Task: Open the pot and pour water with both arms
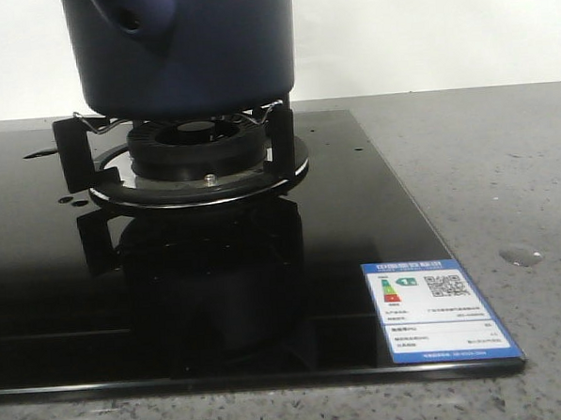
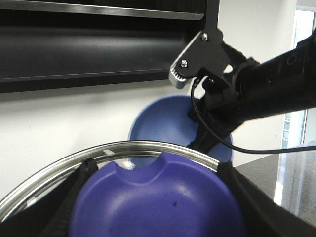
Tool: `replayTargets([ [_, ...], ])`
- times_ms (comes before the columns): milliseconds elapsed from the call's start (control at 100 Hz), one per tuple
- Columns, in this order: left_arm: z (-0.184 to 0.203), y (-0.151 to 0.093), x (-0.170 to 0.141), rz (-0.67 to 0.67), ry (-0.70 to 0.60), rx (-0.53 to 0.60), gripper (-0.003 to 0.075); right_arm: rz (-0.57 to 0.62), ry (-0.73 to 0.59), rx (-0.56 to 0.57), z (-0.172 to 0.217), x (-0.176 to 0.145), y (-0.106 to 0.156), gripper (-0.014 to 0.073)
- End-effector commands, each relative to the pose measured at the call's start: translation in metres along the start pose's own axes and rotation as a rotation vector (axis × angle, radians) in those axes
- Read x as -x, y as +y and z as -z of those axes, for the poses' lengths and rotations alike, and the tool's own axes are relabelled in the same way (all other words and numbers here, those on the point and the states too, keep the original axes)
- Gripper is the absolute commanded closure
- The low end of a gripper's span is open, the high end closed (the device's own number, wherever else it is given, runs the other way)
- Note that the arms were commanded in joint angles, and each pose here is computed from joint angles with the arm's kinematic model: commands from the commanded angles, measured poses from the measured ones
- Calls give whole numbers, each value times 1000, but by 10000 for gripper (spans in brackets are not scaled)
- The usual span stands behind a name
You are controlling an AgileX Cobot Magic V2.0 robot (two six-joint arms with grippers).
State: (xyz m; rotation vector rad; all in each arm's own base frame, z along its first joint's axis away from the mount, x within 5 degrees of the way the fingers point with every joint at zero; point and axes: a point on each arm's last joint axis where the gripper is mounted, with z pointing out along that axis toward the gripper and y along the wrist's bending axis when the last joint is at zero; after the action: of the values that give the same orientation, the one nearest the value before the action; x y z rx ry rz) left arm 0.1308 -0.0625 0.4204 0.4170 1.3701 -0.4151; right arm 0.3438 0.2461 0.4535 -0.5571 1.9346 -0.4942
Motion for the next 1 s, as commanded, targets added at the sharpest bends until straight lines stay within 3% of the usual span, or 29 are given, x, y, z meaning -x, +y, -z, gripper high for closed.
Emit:
replayTargets([
  [0, -1, 0, 11, 25, -35, 5, 531, -155, -38, 39, 27, 4, -44, 636],
  [160, -9, -4, 6, 38, -8, -33, 531, -383, 87, 213, 19, -11, -83, 636],
  [290, -17, -6, 1, 50, 17, -60, 531, -531, 82, 328, 22, -23, -122, 636],
  [480, -35, -5, 2, 55, 41, -88, 531, -622, 111, 349, 26, -49, -166, 636],
  [780, -82, -12, -1, 69, 97, -160, 531, -613, 366, 330, 31, -132, -172, 638],
  [990, -116, -13, -19, 74, 165, -189, 531, -700, 439, 330, 42, -204, -165, 638],
])
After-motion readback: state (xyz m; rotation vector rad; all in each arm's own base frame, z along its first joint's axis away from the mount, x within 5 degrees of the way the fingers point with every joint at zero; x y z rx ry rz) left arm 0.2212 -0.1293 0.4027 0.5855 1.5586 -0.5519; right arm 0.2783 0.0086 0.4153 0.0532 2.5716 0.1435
